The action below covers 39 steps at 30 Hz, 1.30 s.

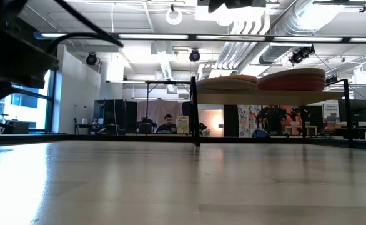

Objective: Place and stack plates onto a shelf
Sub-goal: Stack the blue plate on top of the light brown plate

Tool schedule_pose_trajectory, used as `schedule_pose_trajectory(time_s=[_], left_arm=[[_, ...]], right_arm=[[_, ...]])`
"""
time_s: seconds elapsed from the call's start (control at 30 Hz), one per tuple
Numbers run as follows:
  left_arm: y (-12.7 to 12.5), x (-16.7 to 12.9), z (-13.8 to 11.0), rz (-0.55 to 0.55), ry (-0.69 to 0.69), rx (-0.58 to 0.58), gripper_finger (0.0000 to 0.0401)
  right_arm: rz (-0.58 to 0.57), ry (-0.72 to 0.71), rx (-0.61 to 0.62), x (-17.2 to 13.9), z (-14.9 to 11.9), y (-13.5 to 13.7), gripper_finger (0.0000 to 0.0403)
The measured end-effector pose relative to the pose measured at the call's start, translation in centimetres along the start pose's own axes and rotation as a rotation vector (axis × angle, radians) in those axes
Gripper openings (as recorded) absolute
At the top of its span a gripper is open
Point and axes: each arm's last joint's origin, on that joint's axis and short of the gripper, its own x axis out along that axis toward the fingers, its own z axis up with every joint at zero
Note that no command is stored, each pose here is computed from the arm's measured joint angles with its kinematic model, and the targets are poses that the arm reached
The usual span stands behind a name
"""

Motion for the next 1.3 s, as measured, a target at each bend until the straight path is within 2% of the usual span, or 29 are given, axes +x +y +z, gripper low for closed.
schedule_pose_trajectory(time_s=[0.2,0.43,0.53,0.77,1.07,1.3], left_arm=[[0.0,1.8,0.7,0.036,0.063,0.014,0.0117],[-0.2,2.2,0.8,0.045,0.075,0.019,0.0113],[-0.2,2.1,0.8,0.037,0.066,0.04,0.0092],[-0.2,2.0,0.7,0.031,0.067,0.058,0.001],[0.8,1.5,1.1,-0.003,0.064,0.076,0.0004],[2.8,-0.9,1.3,-0.042,-0.028,0.043,0.0001]], right_arm=[[0.0,0.0,0.018,0.0,0.0,0.0,0.0106],[0.0,0.0,0.024,0.0,0.0,0.0,0.0106],[0.0,0.0,0.023,0.0,0.0,0.0,0.0106],[0.0,0.001,0.035,0.0,0.0,0.0,0.0106],[-0.028,0.028,0.078,0.0,-0.3,-0.3,0.0106],[-0.082,0.077,0.077,-0.1,-0.5,-1.0,0.0106]])
